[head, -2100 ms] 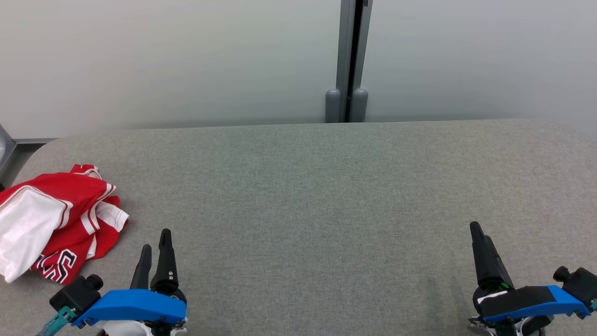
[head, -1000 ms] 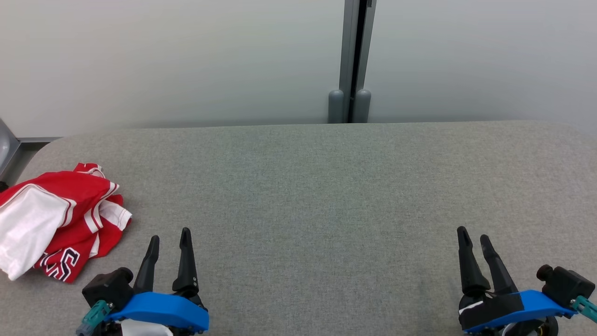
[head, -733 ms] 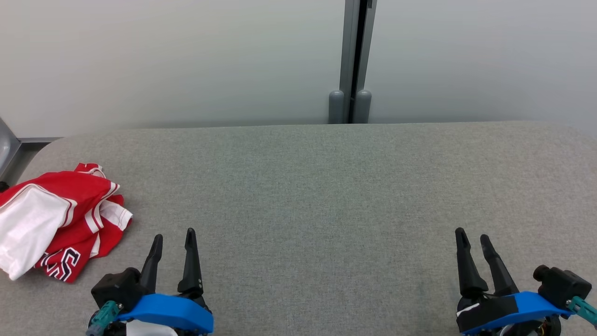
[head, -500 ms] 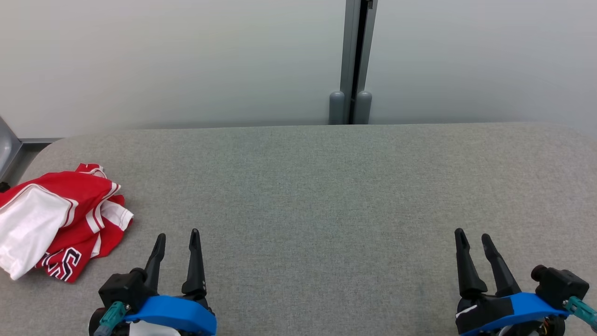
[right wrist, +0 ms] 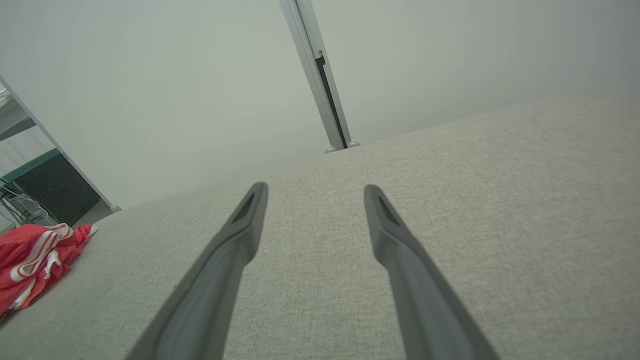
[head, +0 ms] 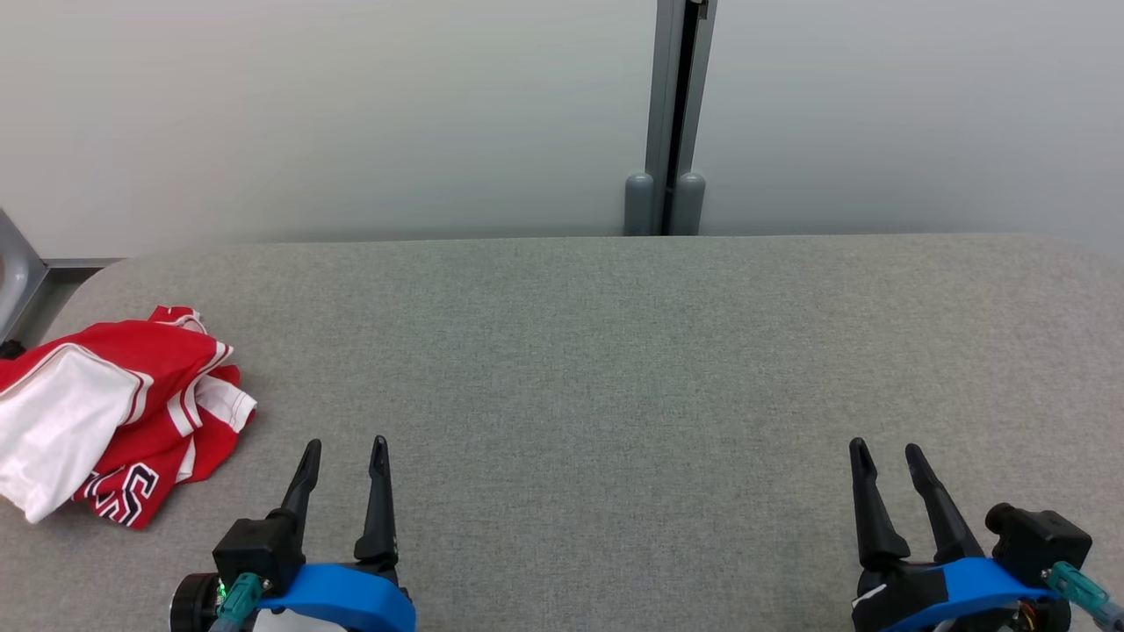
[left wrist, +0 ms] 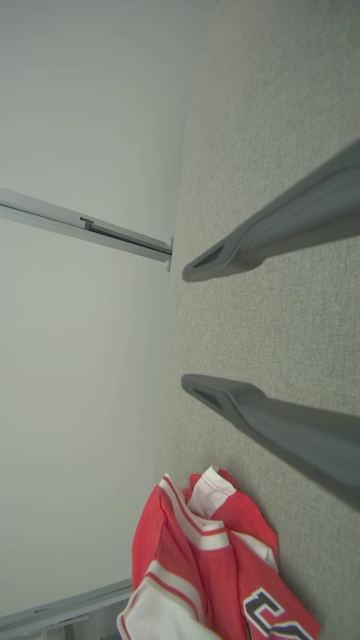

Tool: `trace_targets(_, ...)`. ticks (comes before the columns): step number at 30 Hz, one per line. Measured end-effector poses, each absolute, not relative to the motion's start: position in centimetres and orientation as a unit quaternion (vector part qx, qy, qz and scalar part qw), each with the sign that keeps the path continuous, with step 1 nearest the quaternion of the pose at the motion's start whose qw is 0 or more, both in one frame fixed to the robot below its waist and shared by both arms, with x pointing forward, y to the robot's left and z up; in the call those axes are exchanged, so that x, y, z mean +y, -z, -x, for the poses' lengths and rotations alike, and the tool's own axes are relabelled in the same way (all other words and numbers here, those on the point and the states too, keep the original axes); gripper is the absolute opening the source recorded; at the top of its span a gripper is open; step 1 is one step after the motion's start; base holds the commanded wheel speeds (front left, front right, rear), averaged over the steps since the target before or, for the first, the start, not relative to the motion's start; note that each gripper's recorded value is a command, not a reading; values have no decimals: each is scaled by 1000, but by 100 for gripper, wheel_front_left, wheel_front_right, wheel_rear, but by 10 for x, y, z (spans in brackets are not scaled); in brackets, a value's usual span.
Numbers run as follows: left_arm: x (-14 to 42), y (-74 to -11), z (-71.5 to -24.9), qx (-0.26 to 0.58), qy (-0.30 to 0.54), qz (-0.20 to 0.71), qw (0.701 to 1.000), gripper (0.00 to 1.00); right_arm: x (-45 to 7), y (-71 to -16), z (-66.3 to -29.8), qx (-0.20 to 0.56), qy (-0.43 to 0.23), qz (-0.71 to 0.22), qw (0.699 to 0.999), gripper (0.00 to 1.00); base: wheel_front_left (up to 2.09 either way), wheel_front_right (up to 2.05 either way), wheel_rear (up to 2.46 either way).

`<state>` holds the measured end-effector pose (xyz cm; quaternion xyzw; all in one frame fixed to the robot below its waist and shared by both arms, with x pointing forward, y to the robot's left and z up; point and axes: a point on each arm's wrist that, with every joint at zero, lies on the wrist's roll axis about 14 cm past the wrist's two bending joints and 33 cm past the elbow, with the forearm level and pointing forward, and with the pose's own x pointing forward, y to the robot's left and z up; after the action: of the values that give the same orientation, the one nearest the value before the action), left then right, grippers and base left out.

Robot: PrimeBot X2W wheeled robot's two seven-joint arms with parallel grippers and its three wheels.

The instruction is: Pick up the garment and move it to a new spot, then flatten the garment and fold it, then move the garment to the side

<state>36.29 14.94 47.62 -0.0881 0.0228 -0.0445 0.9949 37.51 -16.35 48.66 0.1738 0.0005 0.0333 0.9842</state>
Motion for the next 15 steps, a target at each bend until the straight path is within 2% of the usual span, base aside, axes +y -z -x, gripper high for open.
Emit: trace_targets(15,149,-472,-361,21,48,50,997,100,-161,-485,-375,1,-44,-117,992,100,0,0,0)
